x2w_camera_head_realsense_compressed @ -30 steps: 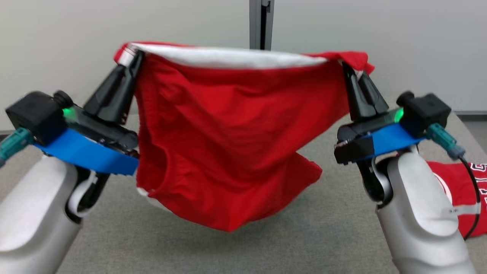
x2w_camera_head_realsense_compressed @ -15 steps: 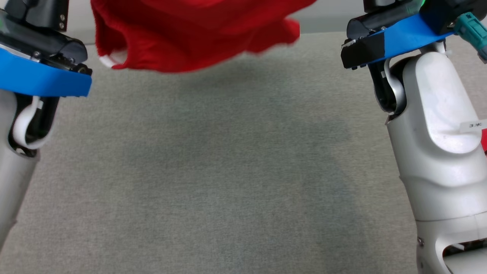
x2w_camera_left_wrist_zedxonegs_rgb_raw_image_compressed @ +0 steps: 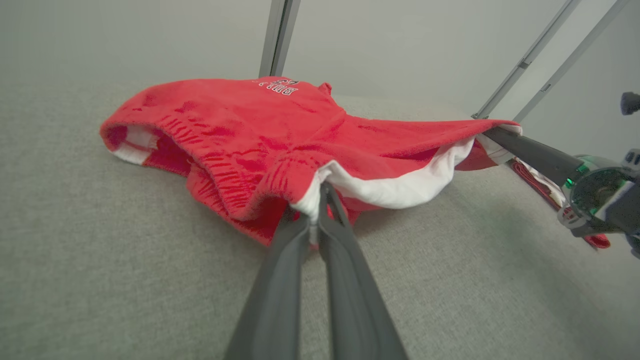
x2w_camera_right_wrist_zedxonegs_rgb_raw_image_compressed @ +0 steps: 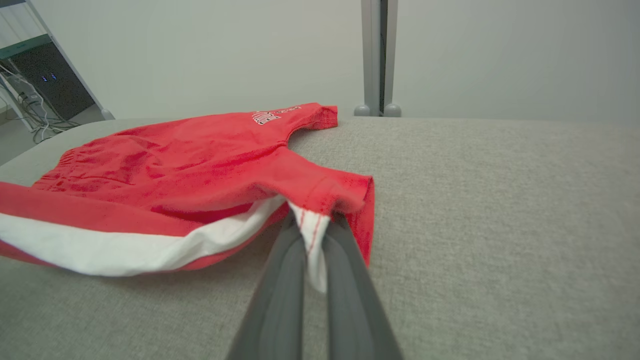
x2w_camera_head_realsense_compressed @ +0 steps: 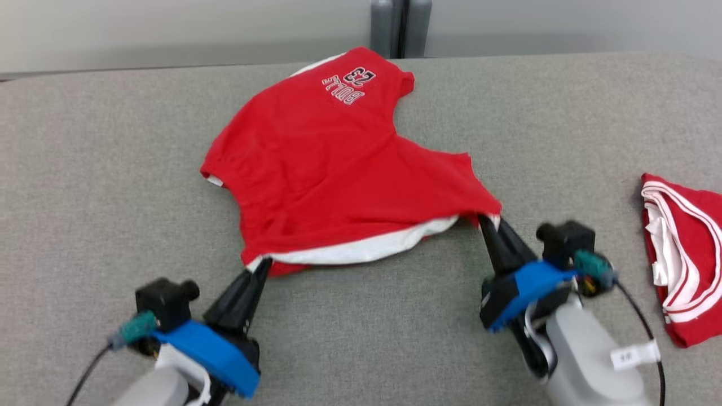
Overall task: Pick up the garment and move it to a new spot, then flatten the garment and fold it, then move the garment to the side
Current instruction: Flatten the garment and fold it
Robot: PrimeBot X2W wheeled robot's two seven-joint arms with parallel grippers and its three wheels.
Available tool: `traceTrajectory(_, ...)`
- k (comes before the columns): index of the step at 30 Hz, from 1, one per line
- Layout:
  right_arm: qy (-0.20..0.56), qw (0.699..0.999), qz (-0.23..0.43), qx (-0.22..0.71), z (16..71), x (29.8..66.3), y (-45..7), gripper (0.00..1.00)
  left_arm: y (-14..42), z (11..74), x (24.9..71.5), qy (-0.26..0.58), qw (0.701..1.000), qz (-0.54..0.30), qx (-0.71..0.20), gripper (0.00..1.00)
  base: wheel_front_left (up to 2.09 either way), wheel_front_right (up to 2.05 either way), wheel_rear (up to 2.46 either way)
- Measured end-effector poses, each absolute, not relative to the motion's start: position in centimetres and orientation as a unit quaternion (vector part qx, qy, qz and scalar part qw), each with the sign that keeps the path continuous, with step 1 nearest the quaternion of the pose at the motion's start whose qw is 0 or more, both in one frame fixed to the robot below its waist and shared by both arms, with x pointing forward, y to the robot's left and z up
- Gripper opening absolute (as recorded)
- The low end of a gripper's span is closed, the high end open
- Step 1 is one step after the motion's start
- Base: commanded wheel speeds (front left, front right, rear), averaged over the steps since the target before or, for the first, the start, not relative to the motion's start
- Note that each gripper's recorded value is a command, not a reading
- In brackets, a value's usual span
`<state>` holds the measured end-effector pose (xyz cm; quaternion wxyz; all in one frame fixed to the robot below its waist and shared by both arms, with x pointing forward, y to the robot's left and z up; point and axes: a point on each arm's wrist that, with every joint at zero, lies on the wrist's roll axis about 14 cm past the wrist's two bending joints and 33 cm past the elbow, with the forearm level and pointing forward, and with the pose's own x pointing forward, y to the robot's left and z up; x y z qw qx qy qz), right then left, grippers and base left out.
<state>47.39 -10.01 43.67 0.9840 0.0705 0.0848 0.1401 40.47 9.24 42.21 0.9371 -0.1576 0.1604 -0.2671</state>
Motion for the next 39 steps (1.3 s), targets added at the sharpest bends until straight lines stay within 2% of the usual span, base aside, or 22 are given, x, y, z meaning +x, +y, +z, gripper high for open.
traceTrajectory(4,0.13,0.98,0.121,0.09,40.8,42.8,-10.8,0.0,9.6,40.3,36.5,0.193,0.934,-0.238,-0.182,0.0,0.0,0.0,0.0)
traceTrajectory(11,0.139,0.978,0.1,0.116,40.5,38.1,-11.5,0.0,10.5,39.9,32.0,0.2,0.938,-0.2,-0.199,0.0,0.0,0.0,0.0)
traceTrajectory(18,0.123,0.98,0.077,0.135,41.2,34.9,-12.9,0.0,9.8,39.9,28.9,0.195,0.939,-0.198,-0.204,0.0,0.0,0.0,0.0)
traceTrajectory(19,0.12,0.981,0.074,0.136,41.4,34.7,-13.0,0.04,9.7,40.0,28.7,0.194,0.939,-0.2,-0.203,0.0,0.0,0.0,0.0)
traceTrajectory(22,0.109,0.982,0.069,0.137,41.9,34.3,-13.4,0.0,9.5,40.0,28.1,0.192,0.939,-0.2,-0.205,0.0,0.0,0.0,0.0)
traceTrajectory(27,0.098,0.983,0.067,0.139,42.5,34.1,-13.6,0.0,8.8,39.9,27.1,0.195,0.935,-0.209,-0.208,0.0,0.0,0.0,0.0)
traceTrajectory(32,0.08,0.985,0.074,0.131,43.6,35.4,-13.4,0.0,8.6,42.0,28.5,0.161,0.939,-0.213,-0.218,0.0,0.0,0.0,0.0)
traceTrajectory(39,0.024,0.989,0.122,0.082,47.8,43.0,-10.9,0.0,8.5,46.4,34.2,0.094,0.944,-0.237,-0.208,0.0,0.0,0.0,0.0)
